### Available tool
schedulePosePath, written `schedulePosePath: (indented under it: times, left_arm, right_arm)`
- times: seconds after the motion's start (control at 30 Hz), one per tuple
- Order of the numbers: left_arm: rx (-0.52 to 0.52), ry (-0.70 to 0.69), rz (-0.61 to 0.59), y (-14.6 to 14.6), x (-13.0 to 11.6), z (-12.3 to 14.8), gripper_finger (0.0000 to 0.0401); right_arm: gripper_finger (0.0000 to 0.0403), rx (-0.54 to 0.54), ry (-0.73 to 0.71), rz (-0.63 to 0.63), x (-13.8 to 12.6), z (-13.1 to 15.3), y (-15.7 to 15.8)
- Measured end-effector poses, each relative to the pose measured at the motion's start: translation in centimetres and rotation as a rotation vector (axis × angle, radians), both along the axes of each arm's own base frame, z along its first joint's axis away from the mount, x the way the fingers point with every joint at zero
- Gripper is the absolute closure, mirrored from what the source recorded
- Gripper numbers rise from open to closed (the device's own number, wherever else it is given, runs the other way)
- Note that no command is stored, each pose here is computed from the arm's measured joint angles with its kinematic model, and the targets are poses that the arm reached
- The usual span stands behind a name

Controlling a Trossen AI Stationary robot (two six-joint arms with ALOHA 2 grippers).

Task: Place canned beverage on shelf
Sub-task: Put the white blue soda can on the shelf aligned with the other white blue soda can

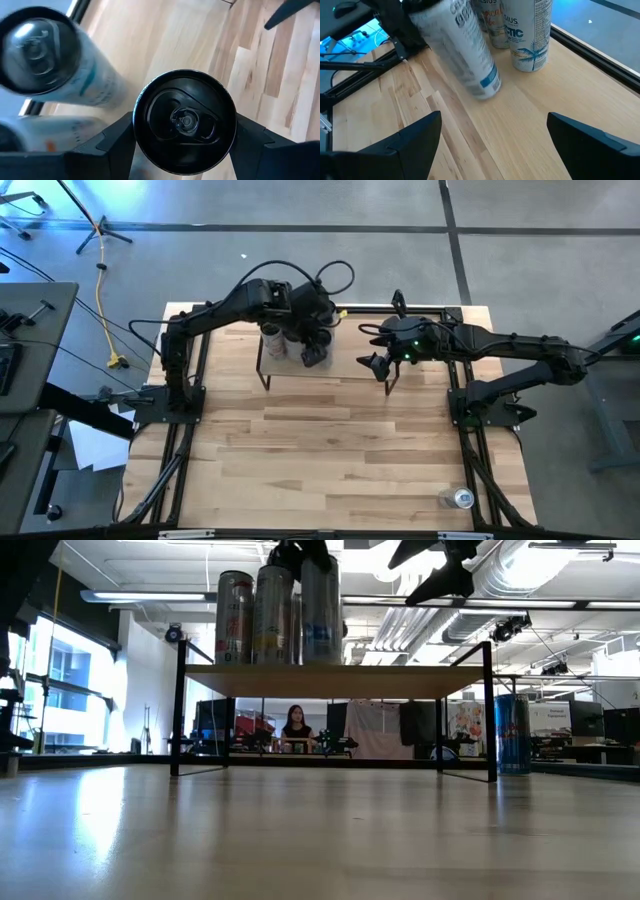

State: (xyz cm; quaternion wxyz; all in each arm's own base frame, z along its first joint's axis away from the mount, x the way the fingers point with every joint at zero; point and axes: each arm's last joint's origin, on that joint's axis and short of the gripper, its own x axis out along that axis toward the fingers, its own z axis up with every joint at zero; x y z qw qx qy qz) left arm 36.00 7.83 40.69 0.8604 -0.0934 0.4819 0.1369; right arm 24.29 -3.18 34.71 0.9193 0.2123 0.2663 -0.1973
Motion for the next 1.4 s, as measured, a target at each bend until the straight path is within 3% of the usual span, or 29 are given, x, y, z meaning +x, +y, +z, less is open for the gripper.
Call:
schedulePosePath:
  times: [0.5, 1.4]
  left_arm:
    - [0.049, -0.028, -0.064, 0.2, 0.35, 0.17, 0.0162]
    - [0.043, -0.029, -0.053, 0.26, 0.33, 0.16, 0.016]
  right_arm:
    - [0.0055, -0.002, -0.014, 0.0, 0.08, 0.12, -0.01]
    - [0.0055, -0.009, -0.015, -0.03, 0.06, 0.12, -0.09]
